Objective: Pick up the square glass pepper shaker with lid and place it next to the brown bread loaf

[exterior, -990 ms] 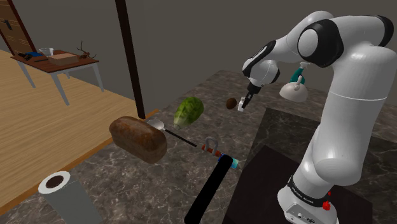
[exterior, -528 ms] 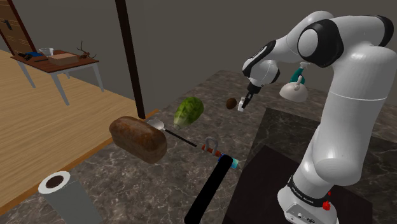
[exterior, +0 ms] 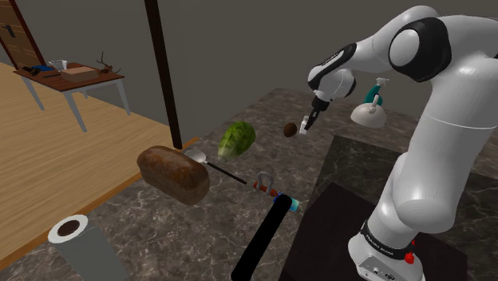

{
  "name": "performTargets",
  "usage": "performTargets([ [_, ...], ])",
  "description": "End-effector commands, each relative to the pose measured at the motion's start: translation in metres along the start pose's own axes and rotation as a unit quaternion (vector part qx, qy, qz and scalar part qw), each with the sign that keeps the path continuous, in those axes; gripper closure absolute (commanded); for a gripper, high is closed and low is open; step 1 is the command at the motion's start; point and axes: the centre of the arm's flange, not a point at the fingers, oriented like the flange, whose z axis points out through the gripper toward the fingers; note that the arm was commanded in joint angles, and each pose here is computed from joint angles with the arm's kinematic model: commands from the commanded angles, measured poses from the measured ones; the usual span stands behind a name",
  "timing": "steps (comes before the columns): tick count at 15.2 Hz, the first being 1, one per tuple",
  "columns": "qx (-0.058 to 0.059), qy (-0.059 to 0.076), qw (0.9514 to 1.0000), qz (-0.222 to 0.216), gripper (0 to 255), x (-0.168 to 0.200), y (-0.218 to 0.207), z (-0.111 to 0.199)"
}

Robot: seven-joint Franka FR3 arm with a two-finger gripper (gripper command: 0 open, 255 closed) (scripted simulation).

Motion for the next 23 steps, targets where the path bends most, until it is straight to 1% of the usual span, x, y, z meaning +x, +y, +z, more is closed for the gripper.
performTargets([
  [1,0.000,0.000,1.0000,0.000,255,0.003,0.000,-0.011],
  [23,0.000,0.000,1.0000,0.000,255,0.032,-0.003,-0.123],
])
